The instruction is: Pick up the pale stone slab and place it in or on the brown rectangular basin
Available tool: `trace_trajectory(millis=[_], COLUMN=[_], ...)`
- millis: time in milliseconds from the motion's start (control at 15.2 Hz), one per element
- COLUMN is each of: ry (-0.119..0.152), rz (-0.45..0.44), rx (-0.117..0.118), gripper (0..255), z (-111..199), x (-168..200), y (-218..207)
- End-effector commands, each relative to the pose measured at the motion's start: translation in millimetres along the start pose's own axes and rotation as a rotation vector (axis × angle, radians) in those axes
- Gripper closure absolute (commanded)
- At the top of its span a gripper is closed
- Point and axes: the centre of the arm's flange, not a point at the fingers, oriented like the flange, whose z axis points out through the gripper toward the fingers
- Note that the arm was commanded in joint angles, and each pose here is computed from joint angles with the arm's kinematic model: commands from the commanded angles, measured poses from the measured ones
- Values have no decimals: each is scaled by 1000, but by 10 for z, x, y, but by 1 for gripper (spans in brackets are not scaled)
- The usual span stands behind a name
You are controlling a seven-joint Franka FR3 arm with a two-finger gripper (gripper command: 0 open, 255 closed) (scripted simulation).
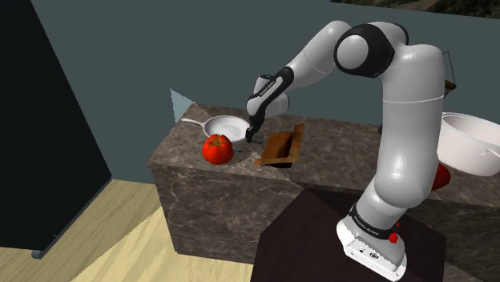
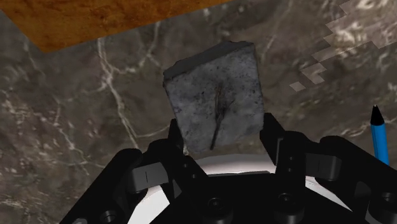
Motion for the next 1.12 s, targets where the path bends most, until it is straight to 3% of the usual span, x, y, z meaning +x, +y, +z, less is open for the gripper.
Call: trace_trajectory(millis=[0,528,1056], ry=[-1,-1,-1], rz=[0,0,0], rx=[0,0,0], gripper=[255,255,255], z=[2,2,-415], x=[-1,-1,62], y=[-3,-3,14])
